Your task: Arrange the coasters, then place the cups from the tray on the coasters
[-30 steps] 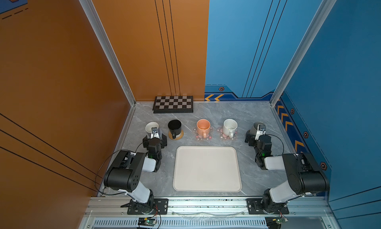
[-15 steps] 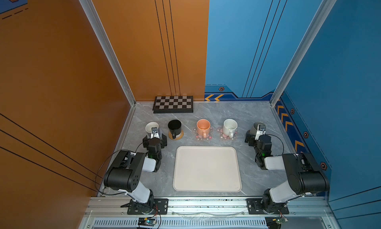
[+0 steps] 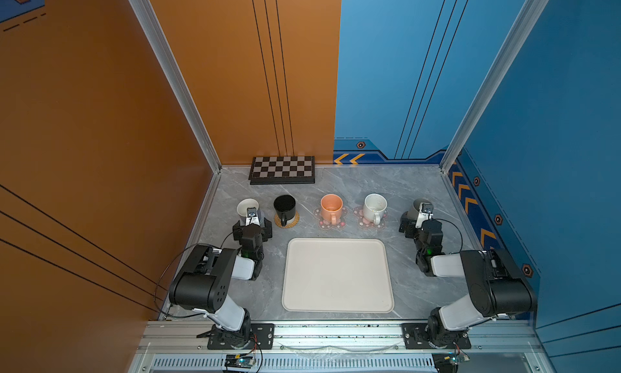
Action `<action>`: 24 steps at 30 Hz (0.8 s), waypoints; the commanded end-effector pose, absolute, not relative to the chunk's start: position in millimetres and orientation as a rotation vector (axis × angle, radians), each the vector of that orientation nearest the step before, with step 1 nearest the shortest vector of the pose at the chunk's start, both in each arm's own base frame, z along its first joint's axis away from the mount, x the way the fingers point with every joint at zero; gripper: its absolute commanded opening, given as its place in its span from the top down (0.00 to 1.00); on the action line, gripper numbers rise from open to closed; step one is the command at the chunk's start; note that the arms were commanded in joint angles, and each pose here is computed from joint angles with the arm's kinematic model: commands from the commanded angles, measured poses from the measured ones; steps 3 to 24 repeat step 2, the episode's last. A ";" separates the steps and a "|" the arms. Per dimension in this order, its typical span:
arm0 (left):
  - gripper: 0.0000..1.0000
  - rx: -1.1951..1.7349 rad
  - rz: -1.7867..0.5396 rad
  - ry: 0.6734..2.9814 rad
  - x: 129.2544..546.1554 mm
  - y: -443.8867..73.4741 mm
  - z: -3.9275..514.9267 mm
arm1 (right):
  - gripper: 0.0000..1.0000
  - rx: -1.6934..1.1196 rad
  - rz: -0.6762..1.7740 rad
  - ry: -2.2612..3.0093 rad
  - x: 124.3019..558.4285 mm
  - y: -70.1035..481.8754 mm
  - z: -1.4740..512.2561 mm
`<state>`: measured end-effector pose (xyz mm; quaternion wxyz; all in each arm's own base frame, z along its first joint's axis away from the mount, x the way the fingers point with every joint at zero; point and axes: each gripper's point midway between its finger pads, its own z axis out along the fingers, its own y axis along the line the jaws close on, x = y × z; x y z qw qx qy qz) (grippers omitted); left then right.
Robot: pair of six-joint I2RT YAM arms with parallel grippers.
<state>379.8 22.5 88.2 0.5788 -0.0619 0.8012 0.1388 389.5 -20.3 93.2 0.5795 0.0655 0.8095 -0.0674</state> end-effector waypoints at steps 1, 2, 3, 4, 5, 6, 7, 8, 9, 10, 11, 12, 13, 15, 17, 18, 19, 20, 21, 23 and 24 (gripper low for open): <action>0.02 -0.138 0.319 1.844 385.5 21.7 98.1 | 0.00 0.161 -0.142 1.897 392.3 -20.1 93.9; 0.02 -0.139 0.318 1.843 385.6 22.0 98.5 | 0.00 0.160 -0.142 1.898 392.1 -20.2 93.7; 0.02 -0.139 0.318 1.843 385.6 22.0 98.5 | 0.00 0.160 -0.142 1.898 392.1 -20.2 93.7; 0.02 -0.139 0.318 1.843 385.6 22.0 98.5 | 0.00 0.160 -0.142 1.898 392.1 -20.2 93.7; 0.02 -0.139 0.318 1.843 385.6 22.0 98.5 | 0.00 0.160 -0.142 1.898 392.1 -20.2 93.7; 0.02 -0.139 0.318 1.843 385.6 22.0 98.5 | 0.00 0.160 -0.142 1.898 392.1 -20.2 93.7; 0.02 -0.139 0.318 1.843 385.6 22.0 98.5 | 0.00 0.160 -0.142 1.898 392.1 -20.2 93.7; 0.02 -0.139 0.318 1.843 385.6 22.0 98.5 | 0.00 0.160 -0.142 1.898 392.1 -20.2 93.7; 0.02 -0.139 0.318 1.843 385.6 22.0 98.5 | 0.00 0.160 -0.142 1.898 392.1 -20.2 93.7; 0.02 -0.139 0.318 1.843 385.6 22.0 98.5 | 0.00 0.160 -0.142 1.898 392.1 -20.2 93.7; 0.02 -0.139 0.318 1.843 385.6 22.0 98.5 | 0.00 0.160 -0.142 1.898 392.1 -20.2 93.7; 0.02 -0.139 0.318 1.843 385.6 22.0 98.5 | 0.00 0.160 -0.142 1.898 392.1 -20.2 93.7; 0.02 -0.139 0.318 1.843 385.6 22.0 98.5 | 0.00 0.160 -0.142 1.898 392.1 -20.2 93.7; 0.02 -0.139 0.318 1.843 385.6 22.0 98.5 | 0.00 0.160 -0.142 1.898 392.1 -20.2 93.7; 0.02 -0.139 0.318 1.843 385.6 22.0 98.5 | 0.00 0.160 -0.142 1.898 392.1 -20.2 93.7; 0.02 -0.139 0.318 1.843 385.6 22.0 98.5 | 0.00 0.160 -0.142 1.898 392.1 -20.2 93.7; 0.02 -0.139 0.318 1.843 385.6 22.0 98.5 | 0.00 0.160 -0.142 1.898 392.1 -20.2 93.7; 0.02 -0.139 0.318 1.843 385.6 22.0 98.5 | 0.00 0.160 -0.142 1.898 392.1 -20.2 93.7; 0.02 -0.139 0.318 1.843 385.6 22.0 98.5 | 0.00 0.160 -0.142 1.898 392.1 -20.2 93.7; 0.02 -0.139 0.318 1.843 385.6 22.0 98.5 | 0.00 0.160 -0.142 1.898 392.1 -20.2 93.7; 0.02 -0.139 0.318 1.843 385.6 22.0 98.5 | 0.00 0.160 -0.142 1.898 392.1 -20.2 93.7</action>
